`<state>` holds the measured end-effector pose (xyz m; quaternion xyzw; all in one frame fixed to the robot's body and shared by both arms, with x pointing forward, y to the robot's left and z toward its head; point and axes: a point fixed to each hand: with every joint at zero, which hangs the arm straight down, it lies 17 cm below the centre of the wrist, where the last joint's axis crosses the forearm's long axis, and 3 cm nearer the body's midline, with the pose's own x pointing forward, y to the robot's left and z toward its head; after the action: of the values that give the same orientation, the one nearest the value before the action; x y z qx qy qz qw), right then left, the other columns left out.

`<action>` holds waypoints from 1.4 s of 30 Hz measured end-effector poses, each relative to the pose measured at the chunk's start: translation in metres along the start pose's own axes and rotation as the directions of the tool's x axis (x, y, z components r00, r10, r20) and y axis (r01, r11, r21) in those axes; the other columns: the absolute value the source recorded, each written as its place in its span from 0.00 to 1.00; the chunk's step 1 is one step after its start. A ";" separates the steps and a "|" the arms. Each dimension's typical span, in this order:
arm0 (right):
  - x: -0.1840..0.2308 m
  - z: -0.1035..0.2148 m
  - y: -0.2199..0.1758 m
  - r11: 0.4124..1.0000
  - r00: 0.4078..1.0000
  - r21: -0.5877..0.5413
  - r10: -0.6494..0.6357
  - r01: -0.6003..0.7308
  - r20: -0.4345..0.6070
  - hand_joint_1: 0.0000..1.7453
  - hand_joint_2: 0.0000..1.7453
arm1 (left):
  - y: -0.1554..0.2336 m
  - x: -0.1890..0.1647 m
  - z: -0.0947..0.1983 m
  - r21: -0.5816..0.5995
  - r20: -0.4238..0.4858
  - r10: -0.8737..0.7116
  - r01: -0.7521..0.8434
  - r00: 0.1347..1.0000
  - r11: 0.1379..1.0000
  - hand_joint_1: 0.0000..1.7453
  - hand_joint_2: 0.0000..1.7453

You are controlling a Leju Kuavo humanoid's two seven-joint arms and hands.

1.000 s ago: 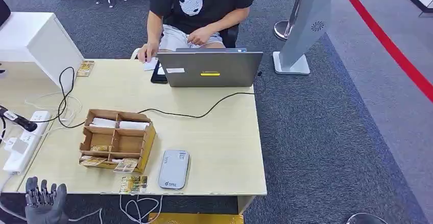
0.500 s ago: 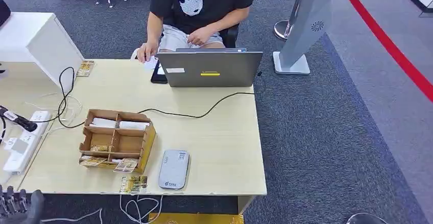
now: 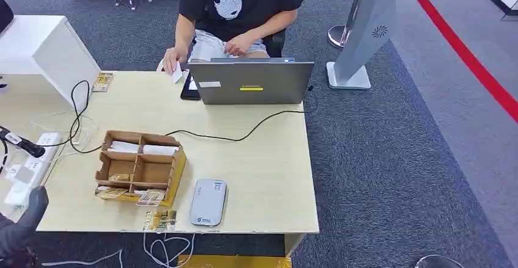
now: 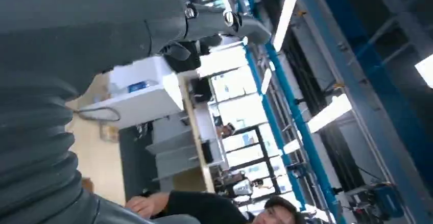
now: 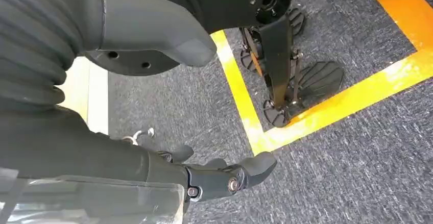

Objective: Pass the card to the sensor for recognition and then transmit it.

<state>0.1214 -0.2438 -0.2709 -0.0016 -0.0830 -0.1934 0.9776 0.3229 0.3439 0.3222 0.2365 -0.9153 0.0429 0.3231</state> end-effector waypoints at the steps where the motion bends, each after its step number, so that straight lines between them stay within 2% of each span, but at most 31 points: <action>1: 0.003 0.000 0.002 1.000 1.000 0.003 0.007 -0.007 0.002 0.00 1.00 | -0.014 0.005 -0.005 -0.049 0.019 -0.070 0.070 0.997 0.996 0.00 1.00; 4: 0.016 0.001 0.011 0.999 0.999 0.015 0.034 -0.034 0.005 0.00 1.00 | -0.061 0.013 -0.034 -0.160 0.072 -0.231 0.240 0.970 0.957 0.00 1.00; 8: 0.031 0.004 0.028 0.994 0.995 0.045 0.096 -0.096 0.001 0.00 1.00 | -0.115 0.025 -0.098 -0.186 0.158 -0.354 0.379 0.922 0.906 0.00 1.00; 10: 0.042 0.006 0.037 0.992 0.993 0.057 0.115 -0.116 0.013 0.00 1.00 | -0.143 0.031 -0.117 -0.210 0.221 -0.379 0.423 0.899 0.882 0.00 1.00; 17: 0.044 0.007 0.041 0.989 0.991 0.065 0.136 -0.136 0.015 0.00 1.00 | -0.182 0.037 -0.135 -0.252 0.295 -0.382 0.457 0.876 0.853 0.00 1.00; 18: 0.045 0.007 0.043 0.987 0.989 0.068 0.148 -0.149 0.016 0.00 1.00 | -0.187 0.029 -0.138 -0.271 0.290 -0.422 0.497 0.859 0.824 0.00 1.00; 19: 0.044 0.008 0.046 0.982 0.985 0.076 0.171 -0.171 0.011 0.00 1.00 | -0.199 0.012 -0.145 -0.297 0.289 -0.517 0.589 0.806 0.752 0.00 1.00; 21: 0.052 0.011 0.056 0.975 0.979 0.084 0.206 -0.206 0.015 0.00 1.00 | -0.226 -0.023 -0.164 -0.269 0.369 -0.707 0.797 0.604 0.540 0.00 1.00; 22: 0.056 0.013 0.063 0.972 0.977 0.093 0.213 -0.214 0.019 0.00 1.00 | -0.236 -0.036 -0.169 -0.253 0.403 -0.736 0.839 0.544 0.482 0.00 1.00; 24: 0.059 0.015 0.071 0.970 0.975 0.103 0.220 -0.221 0.023 0.00 1.00 | -0.247 -0.051 -0.178 -0.259 0.419 -0.739 0.849 0.528 0.460 0.00 1.00; 30: 0.057 0.016 0.077 0.966 0.973 0.118 0.230 -0.231 0.020 0.00 1.00 | -0.263 -0.107 -0.169 -0.390 0.425 -0.758 0.856 0.495 0.340 0.00 1.00; 34: 0.053 0.016 0.079 0.964 0.971 0.124 0.237 -0.237 0.008 0.00 1.00 | -0.262 -0.134 -0.161 -0.431 0.411 -0.777 0.852 0.477 0.296 0.00 1.00; 42: 0.051 0.016 0.079 0.963 0.971 0.125 0.240 -0.238 -0.001 0.00 1.00 | -0.269 -0.157 -0.144 -0.478 0.422 -0.777 0.843 0.467 0.247 0.00 1.00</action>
<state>0.1951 -0.1891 -0.2442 0.0505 -0.0863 -0.0687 0.9926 0.6356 0.2029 0.3202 0.5507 -0.6299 -0.4508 0.3110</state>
